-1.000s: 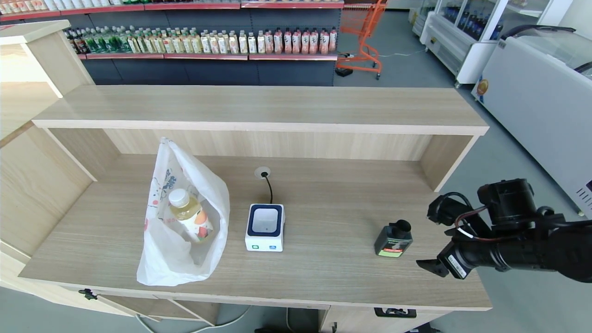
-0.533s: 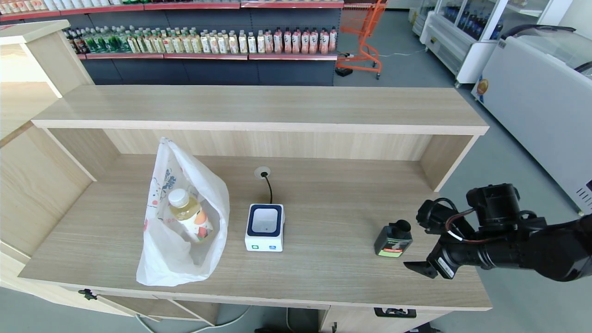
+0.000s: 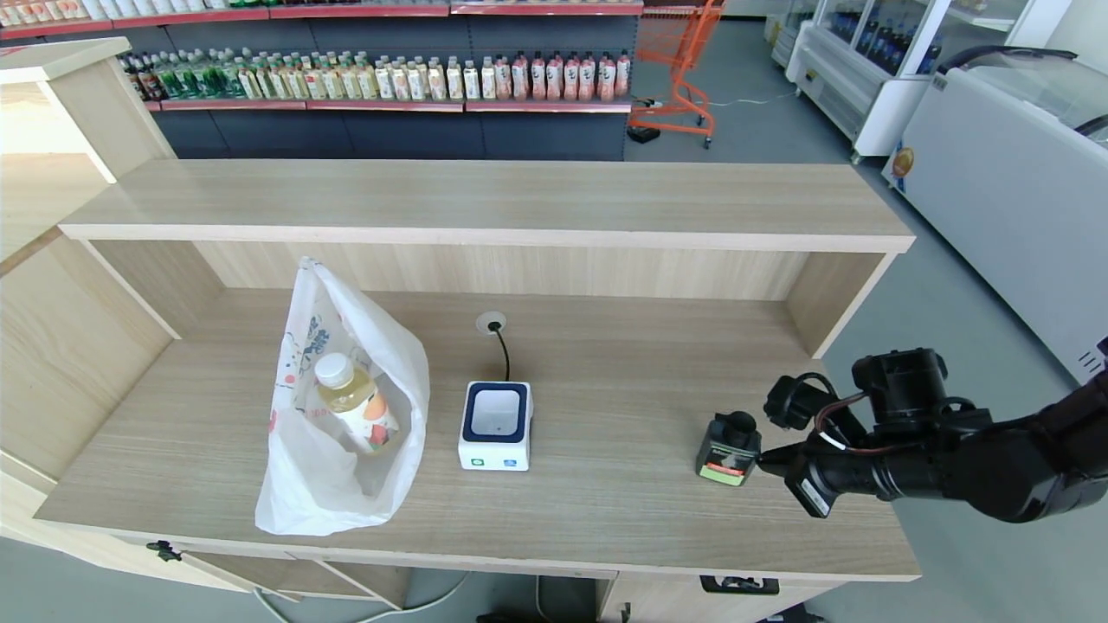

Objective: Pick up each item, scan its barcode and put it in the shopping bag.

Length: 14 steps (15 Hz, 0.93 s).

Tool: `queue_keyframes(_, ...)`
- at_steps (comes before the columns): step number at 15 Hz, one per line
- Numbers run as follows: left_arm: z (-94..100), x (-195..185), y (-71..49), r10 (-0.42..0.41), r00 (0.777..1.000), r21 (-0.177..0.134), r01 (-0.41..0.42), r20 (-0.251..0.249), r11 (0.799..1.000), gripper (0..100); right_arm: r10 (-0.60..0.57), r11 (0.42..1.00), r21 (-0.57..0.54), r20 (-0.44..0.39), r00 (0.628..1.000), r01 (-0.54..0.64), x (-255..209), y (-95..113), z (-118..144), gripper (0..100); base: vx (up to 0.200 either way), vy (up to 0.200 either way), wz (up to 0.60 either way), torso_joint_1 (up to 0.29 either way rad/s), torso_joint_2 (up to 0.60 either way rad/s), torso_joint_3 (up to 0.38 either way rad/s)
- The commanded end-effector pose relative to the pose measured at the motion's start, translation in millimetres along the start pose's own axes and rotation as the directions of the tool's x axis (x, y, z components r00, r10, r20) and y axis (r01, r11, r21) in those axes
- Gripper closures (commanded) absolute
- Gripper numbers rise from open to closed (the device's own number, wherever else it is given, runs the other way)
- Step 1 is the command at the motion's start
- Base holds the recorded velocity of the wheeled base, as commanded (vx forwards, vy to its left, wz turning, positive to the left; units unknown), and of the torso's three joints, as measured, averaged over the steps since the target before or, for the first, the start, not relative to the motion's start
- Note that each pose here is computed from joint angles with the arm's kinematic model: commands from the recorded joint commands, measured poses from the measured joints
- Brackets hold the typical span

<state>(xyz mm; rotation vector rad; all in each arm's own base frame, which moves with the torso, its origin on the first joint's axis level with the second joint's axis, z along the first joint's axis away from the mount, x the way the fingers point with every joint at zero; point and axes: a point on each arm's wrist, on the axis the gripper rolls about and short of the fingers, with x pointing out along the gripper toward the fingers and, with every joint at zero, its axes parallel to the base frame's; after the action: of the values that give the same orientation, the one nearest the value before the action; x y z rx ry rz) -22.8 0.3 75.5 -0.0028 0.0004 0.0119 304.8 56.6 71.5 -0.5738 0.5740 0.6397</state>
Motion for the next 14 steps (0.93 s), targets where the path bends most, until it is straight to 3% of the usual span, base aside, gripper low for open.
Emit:
queue_keyframes(1,0.0,0.0,0.0,0.0,1.0,0.0,0.0,0.0,1.0,0,0.01,1.0,-0.001,-0.004,1.0,-0.01,4.3,1.9,-1.8,100,0.0,0.0,0.0,0.0,0.0,0.0)
queue_keyframes(5,0.0,0.0,0.0,0.0,1.0,0.0,0.0,0.0,1.0,0,-0.018,1.0,-0.014,0.038,0.999,0.018,-17.6,2.7,5.6,100,0.0,0.0,0.0,0.0,0.0,0.0)
queue_keyframes(6,0.0,0.0,0.0,0.0,1.0,0.0,0.0,0.0,1.0,0,-0.031,0.999,-0.01,0.043,0.999,0.032,-25.9,2.2,4.8,0,0.0,0.0,0.0,0.0,0.0,0.0)
queue_keyframes(10,0.0,0.0,0.0,0.0,1.0,0.0,0.0,0.0,1.0,0,-0.053,0.999,-0.003,0.049,0.997,0.053,-27.3,-3.8,4.7,0,0.0,0.0,0.0,0.0,0.0,0.0)
queue_keyframes(14,0.0,0.0,0.0,0.0,1.0,0.0,0.0,0.0,1.0,0,-0.001,1.0,-0.016,0.039,0.999,0.001,4.1,-1.8,9.3,0,0.0,0.0,0.0,0.0,0.0,0.0)
